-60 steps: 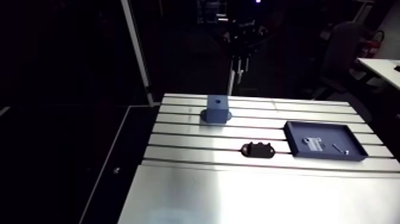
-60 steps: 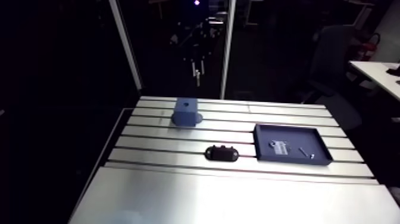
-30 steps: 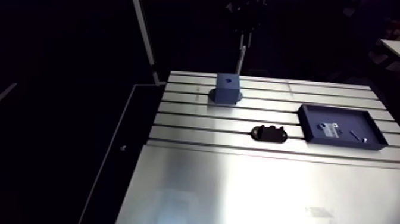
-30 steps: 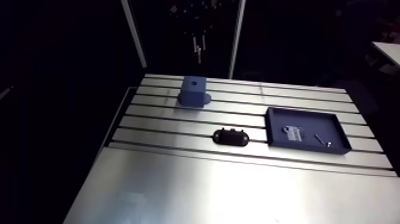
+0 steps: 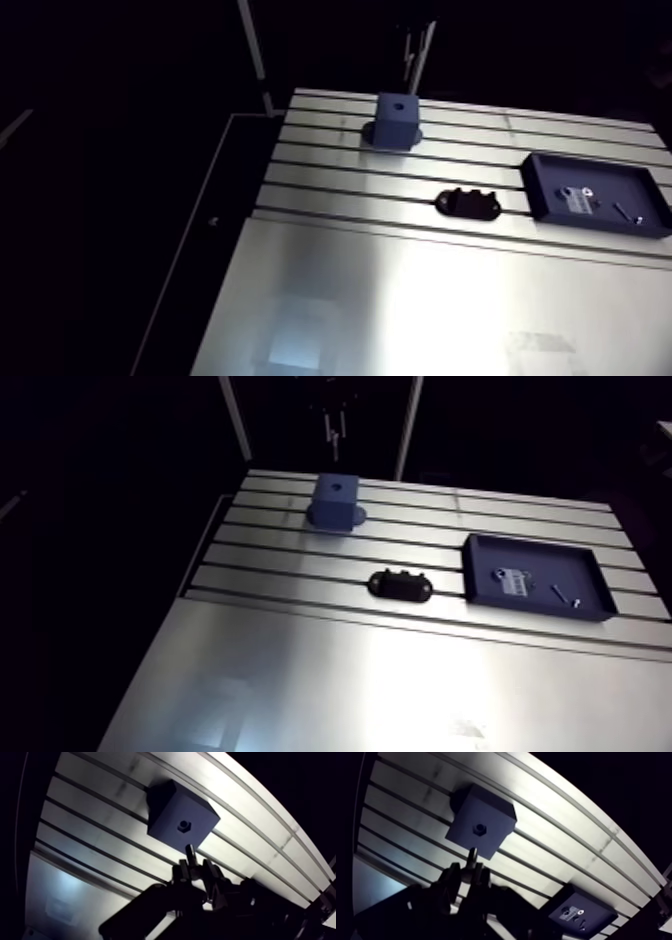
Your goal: Pick up the M10 bolt and insert it into the hex recess until seated.
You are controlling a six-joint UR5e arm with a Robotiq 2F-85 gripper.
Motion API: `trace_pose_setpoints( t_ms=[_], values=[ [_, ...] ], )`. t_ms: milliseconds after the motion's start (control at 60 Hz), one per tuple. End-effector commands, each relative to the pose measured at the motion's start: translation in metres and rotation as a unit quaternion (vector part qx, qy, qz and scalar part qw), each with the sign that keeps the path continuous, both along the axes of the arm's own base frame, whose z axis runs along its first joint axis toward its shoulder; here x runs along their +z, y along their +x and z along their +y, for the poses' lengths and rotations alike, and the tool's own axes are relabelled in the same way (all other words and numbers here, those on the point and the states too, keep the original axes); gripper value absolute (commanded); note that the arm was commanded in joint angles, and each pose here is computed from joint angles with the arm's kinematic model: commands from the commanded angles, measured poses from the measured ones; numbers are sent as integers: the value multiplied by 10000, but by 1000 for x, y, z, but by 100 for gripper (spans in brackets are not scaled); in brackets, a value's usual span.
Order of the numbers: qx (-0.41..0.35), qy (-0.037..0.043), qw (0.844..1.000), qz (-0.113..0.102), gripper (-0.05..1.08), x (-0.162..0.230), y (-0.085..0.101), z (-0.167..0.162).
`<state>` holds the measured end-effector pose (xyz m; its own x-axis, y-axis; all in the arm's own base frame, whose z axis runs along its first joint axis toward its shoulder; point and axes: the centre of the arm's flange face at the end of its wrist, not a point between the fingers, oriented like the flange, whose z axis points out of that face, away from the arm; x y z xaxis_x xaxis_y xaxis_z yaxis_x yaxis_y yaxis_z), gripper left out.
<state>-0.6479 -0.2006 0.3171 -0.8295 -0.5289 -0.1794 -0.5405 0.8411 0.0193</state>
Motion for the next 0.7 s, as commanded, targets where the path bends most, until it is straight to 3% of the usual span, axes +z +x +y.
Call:
trace_pose_setpoints(
  t_ms=[17, 700],
  values=[
    [-38, 44, 9999, -87, 77, -17, -6, -3],
    [-31, 61, 9997, -234, 78, -39, -13, -4]
  ],
)
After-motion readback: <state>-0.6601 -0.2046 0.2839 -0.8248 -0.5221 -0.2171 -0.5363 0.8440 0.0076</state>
